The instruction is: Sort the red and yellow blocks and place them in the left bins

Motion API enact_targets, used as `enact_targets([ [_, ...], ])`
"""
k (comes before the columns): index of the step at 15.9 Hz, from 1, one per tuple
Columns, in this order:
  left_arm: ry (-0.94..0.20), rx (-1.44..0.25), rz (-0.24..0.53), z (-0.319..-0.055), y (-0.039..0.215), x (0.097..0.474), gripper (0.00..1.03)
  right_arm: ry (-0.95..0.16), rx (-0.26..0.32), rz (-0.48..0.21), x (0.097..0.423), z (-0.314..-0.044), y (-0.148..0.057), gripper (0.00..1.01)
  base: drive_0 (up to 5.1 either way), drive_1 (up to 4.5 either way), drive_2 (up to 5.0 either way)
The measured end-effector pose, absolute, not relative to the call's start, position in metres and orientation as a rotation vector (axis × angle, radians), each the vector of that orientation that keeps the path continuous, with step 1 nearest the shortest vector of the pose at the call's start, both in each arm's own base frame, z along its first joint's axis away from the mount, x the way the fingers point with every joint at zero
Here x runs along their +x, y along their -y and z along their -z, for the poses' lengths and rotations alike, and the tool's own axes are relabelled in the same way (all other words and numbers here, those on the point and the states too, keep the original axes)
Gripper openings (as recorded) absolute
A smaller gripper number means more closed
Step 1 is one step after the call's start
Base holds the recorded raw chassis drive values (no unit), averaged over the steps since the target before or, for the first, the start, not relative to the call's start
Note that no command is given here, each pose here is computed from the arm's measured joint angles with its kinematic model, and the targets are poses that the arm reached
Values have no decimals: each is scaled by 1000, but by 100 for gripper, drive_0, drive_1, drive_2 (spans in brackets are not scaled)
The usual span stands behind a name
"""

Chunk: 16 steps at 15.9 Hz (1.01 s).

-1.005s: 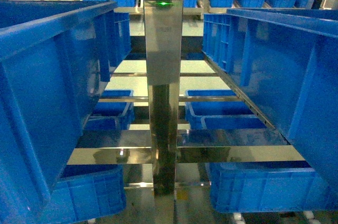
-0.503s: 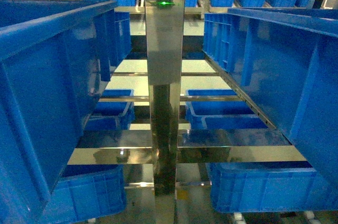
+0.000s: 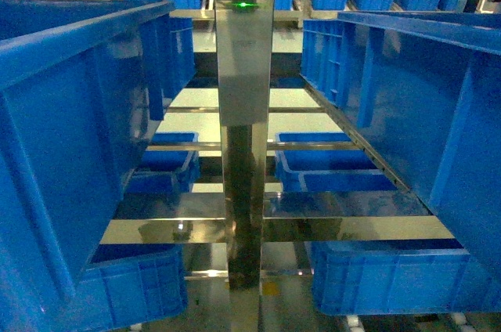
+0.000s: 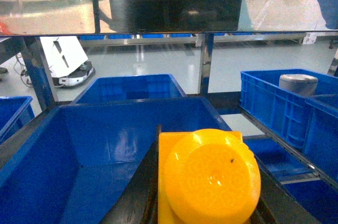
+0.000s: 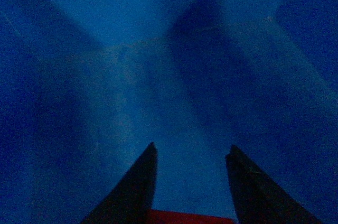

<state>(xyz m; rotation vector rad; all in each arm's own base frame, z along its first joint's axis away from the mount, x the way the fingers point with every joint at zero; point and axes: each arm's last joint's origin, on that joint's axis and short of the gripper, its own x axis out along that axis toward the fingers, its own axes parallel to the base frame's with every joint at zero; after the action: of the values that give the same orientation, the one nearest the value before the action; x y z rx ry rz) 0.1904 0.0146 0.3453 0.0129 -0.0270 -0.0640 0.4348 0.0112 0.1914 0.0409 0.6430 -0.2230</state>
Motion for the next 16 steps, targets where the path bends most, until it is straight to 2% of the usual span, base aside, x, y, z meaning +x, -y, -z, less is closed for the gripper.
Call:
enact_targets([
  [2,27,13,64,-345,-15,190,26,-571,49,207,425,-202,-15,52,-3,423,-429],
  [3,27,13,64,-345,-15,190,26,-510,41,193,409,-216,-18,63,-3,423,-429],
  [4,27,13,64,-345,-15,190,26,-438,42,180,390,-234,-17,74,-3,423,-429],
  [6,27,13,64,-345,-15,190,26,-360,66,97,341,-267,-12,96,-3,423,-429],
  [7,27,13,64,-345,-15,190,26,-337,84,61,312,-275,-5,99,-3,423,-429],
  [8,27,13,64,-345,-15,190,26,-340,104,42,289,-276,3,97,-3,423,-429],
  [10,27,13,64,-345,-15,190,26,-334,139,18,240,-273,17,98,-3,423,-429],
  [11,27,13,64,-345,-15,190,26,-290,148,14,217,-278,19,98,-3,423,-429],
  [14,27,13,64,-345,-15,190,26,-112,120,-63,139,-291,9,98,-3,423,-429],
  [16,27,13,64,-345,-15,190,26,-91,101,-93,101,-276,-1,98,-3,423,-429],
])
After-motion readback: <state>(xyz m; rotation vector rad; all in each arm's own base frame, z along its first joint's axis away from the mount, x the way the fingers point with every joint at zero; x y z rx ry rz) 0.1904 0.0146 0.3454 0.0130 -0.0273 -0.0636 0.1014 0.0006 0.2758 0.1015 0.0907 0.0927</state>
